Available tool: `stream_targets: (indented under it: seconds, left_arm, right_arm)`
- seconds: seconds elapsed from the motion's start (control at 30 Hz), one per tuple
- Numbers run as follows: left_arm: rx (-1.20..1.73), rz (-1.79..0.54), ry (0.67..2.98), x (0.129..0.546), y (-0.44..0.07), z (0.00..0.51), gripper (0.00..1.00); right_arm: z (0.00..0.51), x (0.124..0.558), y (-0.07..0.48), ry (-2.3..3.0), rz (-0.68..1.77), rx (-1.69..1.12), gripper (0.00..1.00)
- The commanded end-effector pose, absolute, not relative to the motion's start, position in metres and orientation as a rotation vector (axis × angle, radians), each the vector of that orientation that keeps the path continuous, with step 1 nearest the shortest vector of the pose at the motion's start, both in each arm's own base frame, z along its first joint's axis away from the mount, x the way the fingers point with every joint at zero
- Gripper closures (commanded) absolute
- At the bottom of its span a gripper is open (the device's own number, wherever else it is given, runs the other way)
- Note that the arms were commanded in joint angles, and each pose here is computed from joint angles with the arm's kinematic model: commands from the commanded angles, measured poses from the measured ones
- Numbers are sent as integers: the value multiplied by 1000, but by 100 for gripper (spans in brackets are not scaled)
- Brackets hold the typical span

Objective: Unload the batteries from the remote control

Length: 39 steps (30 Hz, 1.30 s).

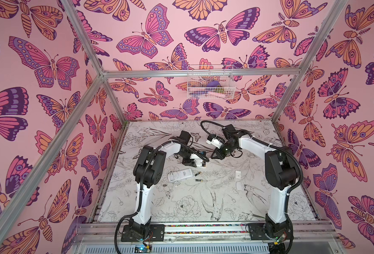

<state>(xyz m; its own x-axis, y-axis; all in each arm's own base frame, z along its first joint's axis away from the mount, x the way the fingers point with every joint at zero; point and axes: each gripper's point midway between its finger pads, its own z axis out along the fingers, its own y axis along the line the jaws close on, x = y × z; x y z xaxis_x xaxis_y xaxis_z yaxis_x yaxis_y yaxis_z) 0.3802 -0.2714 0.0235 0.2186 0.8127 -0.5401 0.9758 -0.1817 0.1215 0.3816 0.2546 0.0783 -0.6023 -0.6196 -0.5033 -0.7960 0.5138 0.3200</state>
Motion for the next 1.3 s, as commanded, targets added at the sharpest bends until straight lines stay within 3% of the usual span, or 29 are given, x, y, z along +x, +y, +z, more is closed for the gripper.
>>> stream_targets:
  seconds: [0.0,0.3,0.63,0.77,0.97,1.27]
  left_arm:
    - [2127,-537,1666,359,-269,12,57]
    - [2130,-533,1663,359,-268,12,57]
    - [2142,-531,1657,358,-267,9,57]
    - [2139,-529,1661,360,-267,9,57]
    - [2134,-528,1669,361,-267,9,57]
    - [2138,-535,1660,359,-269,9,57]
  right_arm:
    - [72,367,267,2452,847,-1241,100]
    - [82,346,276,2474,1047,-1293,100]
    - [103,347,277,2422,1108,-1280,100]
    - [105,350,271,2417,1074,-1274,100]
    - [96,374,257,2436,834,-1231,100]
    - [89,389,256,2430,754,-1185,100]
